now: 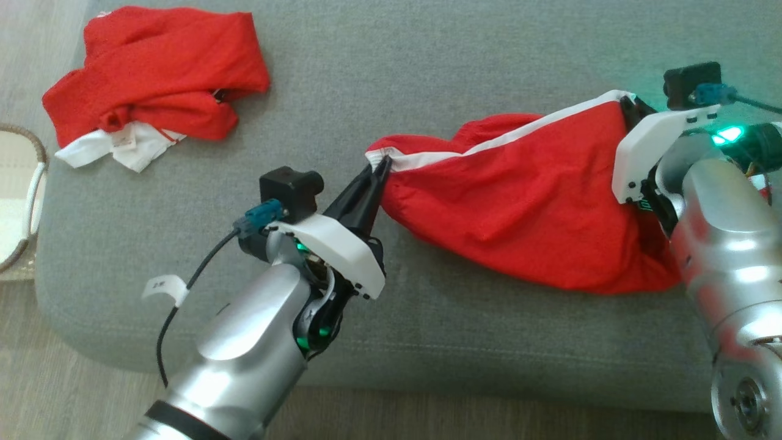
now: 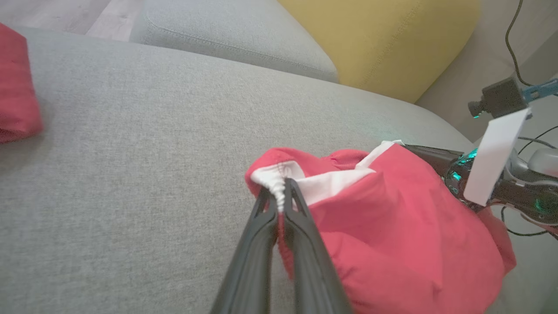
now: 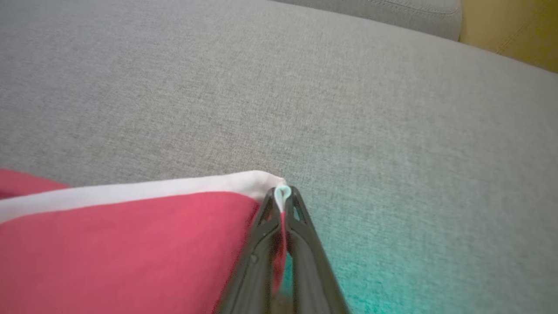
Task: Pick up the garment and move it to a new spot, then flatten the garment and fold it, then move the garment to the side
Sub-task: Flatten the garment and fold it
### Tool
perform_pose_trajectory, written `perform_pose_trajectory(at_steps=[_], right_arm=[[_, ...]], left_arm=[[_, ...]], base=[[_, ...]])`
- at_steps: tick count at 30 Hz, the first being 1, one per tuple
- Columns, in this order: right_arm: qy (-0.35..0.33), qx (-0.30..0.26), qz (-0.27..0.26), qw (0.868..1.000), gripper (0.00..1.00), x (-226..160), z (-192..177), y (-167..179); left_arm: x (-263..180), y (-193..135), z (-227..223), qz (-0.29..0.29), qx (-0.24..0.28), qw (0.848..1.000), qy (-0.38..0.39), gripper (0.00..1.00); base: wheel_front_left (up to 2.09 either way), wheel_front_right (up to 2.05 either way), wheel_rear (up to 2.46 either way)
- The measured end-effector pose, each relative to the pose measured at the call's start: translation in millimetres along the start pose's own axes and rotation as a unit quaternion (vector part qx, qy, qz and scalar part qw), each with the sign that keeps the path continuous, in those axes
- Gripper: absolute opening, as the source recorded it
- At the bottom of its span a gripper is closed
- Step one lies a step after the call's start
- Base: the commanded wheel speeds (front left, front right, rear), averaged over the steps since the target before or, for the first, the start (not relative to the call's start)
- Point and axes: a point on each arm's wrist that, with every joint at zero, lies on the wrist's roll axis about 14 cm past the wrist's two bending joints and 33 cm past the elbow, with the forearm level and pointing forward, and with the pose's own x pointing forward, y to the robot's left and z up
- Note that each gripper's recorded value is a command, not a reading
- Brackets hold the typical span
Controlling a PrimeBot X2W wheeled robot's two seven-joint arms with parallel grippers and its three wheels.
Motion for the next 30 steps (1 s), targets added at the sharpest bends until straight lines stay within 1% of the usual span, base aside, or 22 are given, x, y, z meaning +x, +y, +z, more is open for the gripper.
perform_pose_trajectory(at_steps=[2, 7, 9, 12, 14, 16, 19, 21, 23, 24, 27, 30], right_arm=[[-0.011, -0.007, 0.0, 1.0, 0.0, -4.1, 4.4, -1.5], [-0.068, -0.021, -0.011, 0.997, 0.0, -19.5, 33.1, -11.4], [-0.094, -0.028, -0.016, 0.995, 0.0, -27.9, 48.9, -16.0], [-0.145, -0.048, -0.026, 0.988, 0.0, -45.3, 83.5, -23.3], [-0.188, -0.063, -0.034, 0.98, 0.0, -60.6, 112.5, -29.0], [-0.242, -0.076, -0.042, 0.966, 0.0, -81.4, 148.3, -32.5], [-0.334, -0.098, -0.049, 0.936, 0.0, -125.0, 202.4, -31.1], [-0.378, -0.114, -0.054, 0.917, 0.0, -155.0, 221.4, -30.2], [-0.403, -0.126, -0.063, 0.904, 0.0, -181.4, 224.7, -33.5], [-0.411, -0.129, -0.068, 0.9, 0.0, -193.1, 222.7, -35.4], [-0.415, -0.131, -0.081, 0.897, 0.0, -222.3, 212.8, -39.9], [-0.419, -0.121, -0.096, 0.895, 0.0, -250.2, 208.2, -44.7]], left_arm=[[0.1, 0.1, 4.8, 0.002, 0.001, 1.0, -0.006, 0.0], [-0.9, 0.4, 25.6, 0.009, -0.01, 0.999, -0.035, 0.0], [-1.7, -1.1, 35.4, 0.01, -0.012, 0.999, -0.047, 0.0], [-4.7, -2.4, 54.6, 0.011, -0.015, 0.997, -0.071, 0.0], [-7.1, -5.0, 70.7, 0.009, -0.022, 0.996, -0.091, 0.0], [-9.8, -10.2, 86.7, 0.005, -0.025, 0.994, -0.108, 0.0], [-15.3, -21.9, 113.7, -0.007, -0.038, 0.99, -0.138, 0.0], [-20.3, -32.7, 133.1, -0.018, -0.054, 0.986, -0.158, 0.0], [-27.2, -49.9, 151.4, -0.039, -0.062, 0.982, -0.175, 0.0], [-31.6, -58.7, 160.1, -0.049, -0.065, 0.98, -0.183, 0.0], [-46.7, -79.8, 181.3, -0.072, -0.074, 0.974, -0.202, 0.0], [-59.9, -91.6, 193.4, -0.085, -0.075, 0.971, -0.21, 0.0]], base=[[0.0, 0.0, 0.0], [0.0, 0.0, 0.0], [0.0, 0.0, 0.0], [0.0, 0.0, 0.0], [0.0, 0.0, 0.0], [0.0, 0.0, 0.0], [0.0, 0.0, 0.0], [0.0, 0.0, 0.0], [0.0, 0.0, 0.0], [0.0, 0.0, 0.0], [0.0, 0.0, 0.0], [0.0, 0.0, 0.0]])
